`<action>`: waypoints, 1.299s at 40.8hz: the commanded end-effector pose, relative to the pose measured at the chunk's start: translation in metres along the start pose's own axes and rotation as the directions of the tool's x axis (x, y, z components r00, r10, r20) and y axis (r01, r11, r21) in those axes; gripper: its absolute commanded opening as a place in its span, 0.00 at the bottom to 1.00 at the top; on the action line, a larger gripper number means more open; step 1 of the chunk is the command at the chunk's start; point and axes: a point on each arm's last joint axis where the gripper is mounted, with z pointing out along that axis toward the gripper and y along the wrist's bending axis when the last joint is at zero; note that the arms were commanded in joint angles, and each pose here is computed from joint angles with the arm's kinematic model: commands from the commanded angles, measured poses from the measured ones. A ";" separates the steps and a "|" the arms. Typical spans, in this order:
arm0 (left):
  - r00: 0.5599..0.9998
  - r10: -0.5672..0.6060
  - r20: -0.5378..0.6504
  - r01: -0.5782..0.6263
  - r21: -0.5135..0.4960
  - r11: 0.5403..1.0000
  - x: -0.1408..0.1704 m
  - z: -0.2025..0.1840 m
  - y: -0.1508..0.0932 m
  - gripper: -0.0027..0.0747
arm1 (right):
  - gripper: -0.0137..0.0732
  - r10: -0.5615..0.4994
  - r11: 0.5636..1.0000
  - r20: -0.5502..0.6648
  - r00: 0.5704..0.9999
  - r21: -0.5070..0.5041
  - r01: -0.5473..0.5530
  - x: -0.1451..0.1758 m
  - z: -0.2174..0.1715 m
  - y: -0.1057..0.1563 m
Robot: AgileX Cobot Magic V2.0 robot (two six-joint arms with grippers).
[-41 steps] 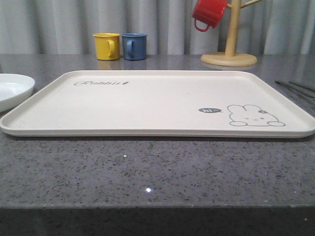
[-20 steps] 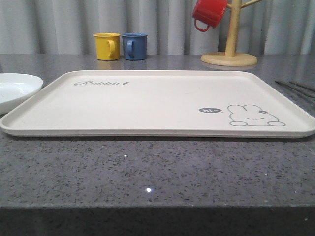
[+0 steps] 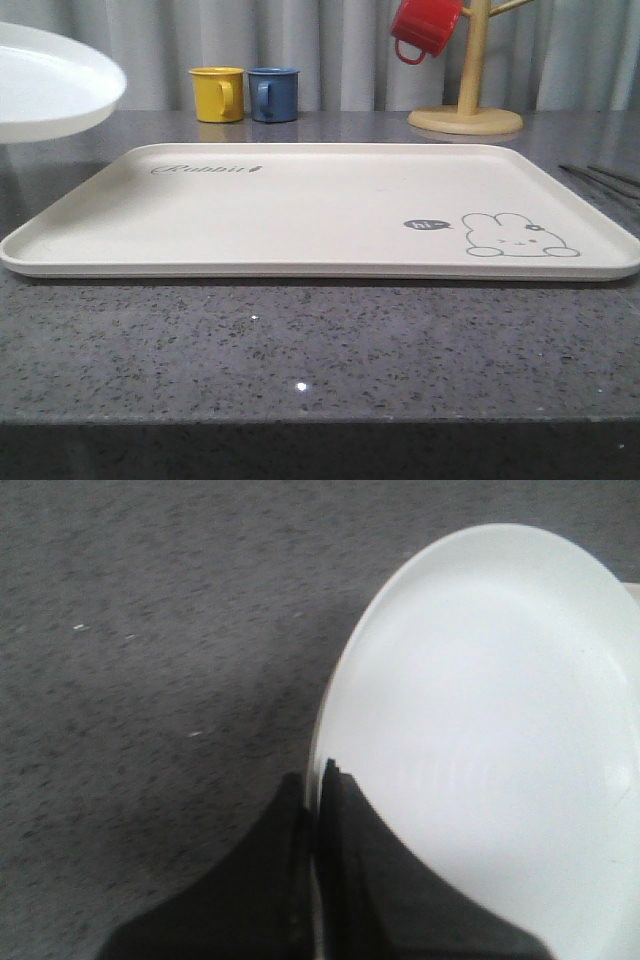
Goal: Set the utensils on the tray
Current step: 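Carry the plate over the tray and lower it with the left gripper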
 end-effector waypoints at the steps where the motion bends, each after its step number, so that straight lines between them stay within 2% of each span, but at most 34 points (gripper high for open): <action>1: 0.992 0.029 0.119 -0.040 0.088 0.995 -0.018 -0.019 -0.031 0.01 | 0.68 -0.010 1.000 0.080 0.997 0.004 0.010 -0.012 -0.004 0.000; 9: 0.989 0.127 0.078 -0.140 0.194 0.971 -0.020 0.006 -0.072 0.01 | 0.68 -0.010 1.000 0.080 0.997 0.004 0.010 -0.012 -0.004 0.000; 17: 0.983 0.181 -0.024 -0.168 0.272 0.947 -0.012 0.047 -0.096 0.01 | 0.68 -0.010 1.000 0.080 0.997 0.004 0.010 -0.012 -0.004 0.000; 26: 0.979 0.169 -0.115 -0.131 0.285 0.950 -0.006 0.090 -0.096 0.01 | 0.68 -0.010 1.000 0.080 0.997 0.004 0.010 -0.012 -0.004 0.000; 35: 0.973 0.153 -0.173 -0.101 0.280 0.955 0.000 0.116 -0.090 0.01 | 0.68 -0.010 1.000 0.080 0.997 0.004 0.010 -0.012 -0.004 0.000; 37: 0.972 0.151 -0.181 -0.097 0.278 0.956 0.001 0.120 -0.089 0.04 | 0.68 -0.010 1.000 0.080 0.997 0.004 0.010 -0.012 -0.004 0.000; 40: 0.971 0.149 -0.186 -0.094 0.277 0.956 0.001 0.123 -0.088 0.15 | 0.68 -0.010 1.000 0.080 0.997 0.004 0.010 -0.012 -0.004 0.000; 48: 0.974 0.154 -0.165 -0.103 0.281 0.954 -0.003 0.116 -0.090 0.60 | 0.68 -0.010 1.000 0.080 0.997 0.004 0.010 -0.012 -0.004 0.000; 50: 0.975 0.170 -0.146 -0.123 0.285 0.951 -0.007 0.110 -0.092 0.65 | 0.68 -0.010 1.000 0.080 0.997 0.004 0.010 -0.012 -0.004 0.000; 53: 0.975 0.193 -0.107 -0.155 0.292 0.944 -0.013 0.095 -0.096 0.64 | 0.68 -0.010 1.000 0.080 0.997 0.004 0.010 -0.012 -0.004 0.000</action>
